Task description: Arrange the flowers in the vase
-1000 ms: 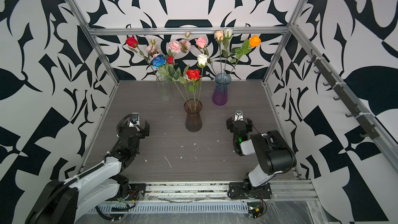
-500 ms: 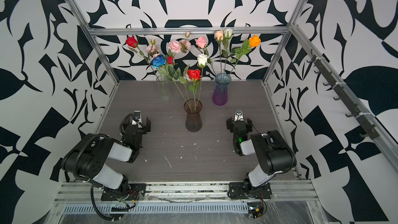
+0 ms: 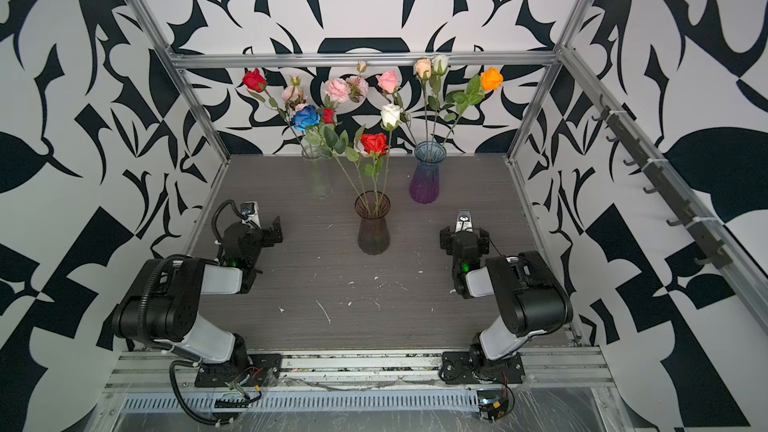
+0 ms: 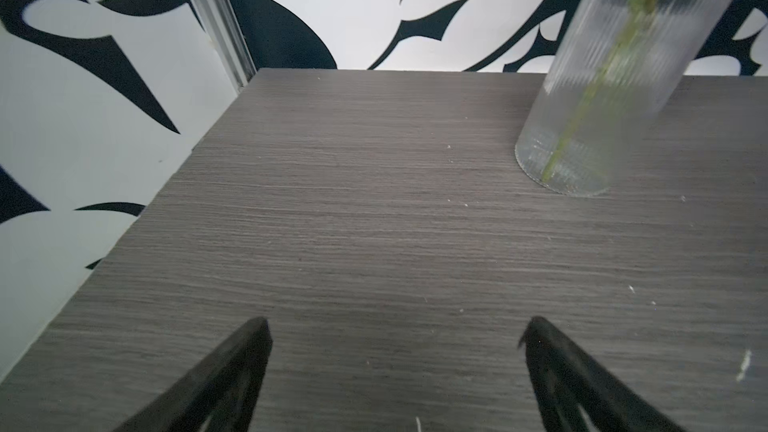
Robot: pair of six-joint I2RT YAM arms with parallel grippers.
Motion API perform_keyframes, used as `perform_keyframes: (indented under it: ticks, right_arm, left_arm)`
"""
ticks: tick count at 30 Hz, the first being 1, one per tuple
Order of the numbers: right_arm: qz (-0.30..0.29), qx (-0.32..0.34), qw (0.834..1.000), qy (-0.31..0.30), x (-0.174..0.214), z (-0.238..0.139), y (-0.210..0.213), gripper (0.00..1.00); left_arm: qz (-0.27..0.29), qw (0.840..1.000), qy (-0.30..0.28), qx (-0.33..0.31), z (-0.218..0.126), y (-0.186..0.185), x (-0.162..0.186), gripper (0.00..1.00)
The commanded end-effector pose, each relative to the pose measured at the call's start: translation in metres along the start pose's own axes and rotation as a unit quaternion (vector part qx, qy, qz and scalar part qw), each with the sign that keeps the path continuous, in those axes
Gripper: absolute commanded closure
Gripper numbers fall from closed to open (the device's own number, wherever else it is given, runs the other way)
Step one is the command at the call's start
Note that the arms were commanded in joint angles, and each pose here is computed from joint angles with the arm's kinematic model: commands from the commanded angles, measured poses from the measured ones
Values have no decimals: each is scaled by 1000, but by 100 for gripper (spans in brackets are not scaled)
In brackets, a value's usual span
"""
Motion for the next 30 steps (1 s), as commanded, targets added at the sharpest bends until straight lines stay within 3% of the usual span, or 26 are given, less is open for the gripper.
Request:
perform_keyframes:
  ticks: [1,12,16,30]
  right_arm:
    - [23,-8,999,-24,-20,4,-3,0]
    - [31,-18,999,-21,-17,5,-6,0]
    - [2,-94,995,-41,-21,1,15,0]
    - [20,-91,995,-34,-20,3,10,0]
  left_arm:
    - [-6,1000,19,20,-1,-6,7,1]
    - [-5,1000,16,21,-1,-6,7,1]
    - [-3,999,20,32,0,-9,7,1]
    - [1,999,23,38,0,-11,8,1]
Point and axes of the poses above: each gripper's point midway between its finger pads, its own z axis out along the fingers, its own y axis along the line the jaws close on, x = y × z, the point moved 3 cm from there along -z, back along the fingers, and after that the axes turned 11 degrees about -z, right-handed, at the moved point
